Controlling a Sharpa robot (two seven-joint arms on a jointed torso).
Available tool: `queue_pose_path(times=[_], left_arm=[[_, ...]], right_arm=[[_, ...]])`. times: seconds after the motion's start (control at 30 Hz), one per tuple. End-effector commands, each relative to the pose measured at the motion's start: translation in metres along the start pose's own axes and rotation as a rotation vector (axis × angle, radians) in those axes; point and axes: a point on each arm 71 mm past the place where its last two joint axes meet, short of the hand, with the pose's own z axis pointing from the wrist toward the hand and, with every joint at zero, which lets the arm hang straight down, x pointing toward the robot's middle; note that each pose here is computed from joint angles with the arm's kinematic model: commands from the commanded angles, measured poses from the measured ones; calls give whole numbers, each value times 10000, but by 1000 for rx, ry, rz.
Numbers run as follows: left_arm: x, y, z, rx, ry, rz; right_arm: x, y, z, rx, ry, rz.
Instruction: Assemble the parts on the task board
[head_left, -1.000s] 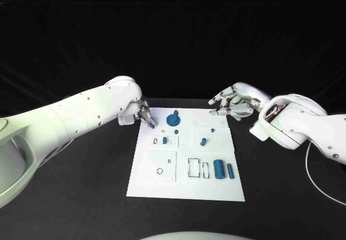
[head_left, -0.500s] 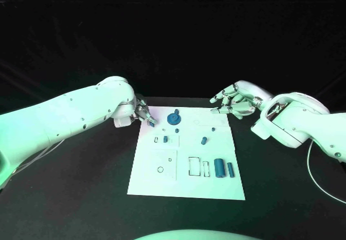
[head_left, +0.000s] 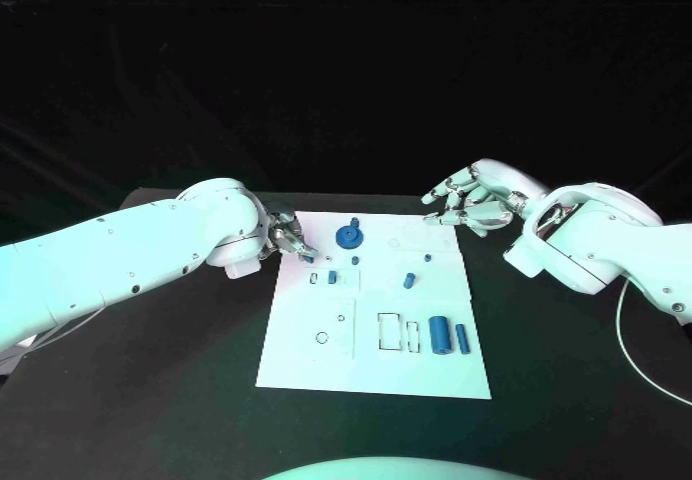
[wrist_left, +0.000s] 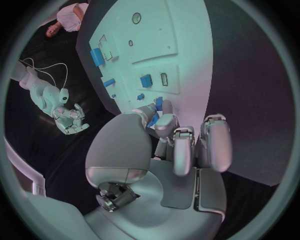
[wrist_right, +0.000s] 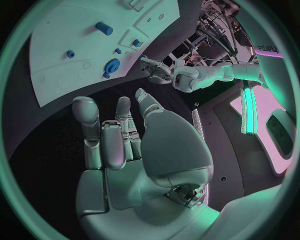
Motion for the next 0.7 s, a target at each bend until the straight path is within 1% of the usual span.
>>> queue_pose_path(times=[0.03,0.17,0.37,0.47,0.57,0.7], left_arm=[[46,-51,-7,77,-91,31],[150,-50,3,88,-96,87],[215,-49,-2,86,-93,155],[239,-42,-2,78,-72,179],[272,-41,-3,73,-37,217],[296,-43,-6,71,-13,246]], right_arm=[[3,5,-1,-7,4,1],[3,4,1,-7,4,2],[2,1,5,-6,2,2],[1,-2,6,-5,2,1],[1,-3,7,-5,2,1],[1,1,10,-8,-1,2]])
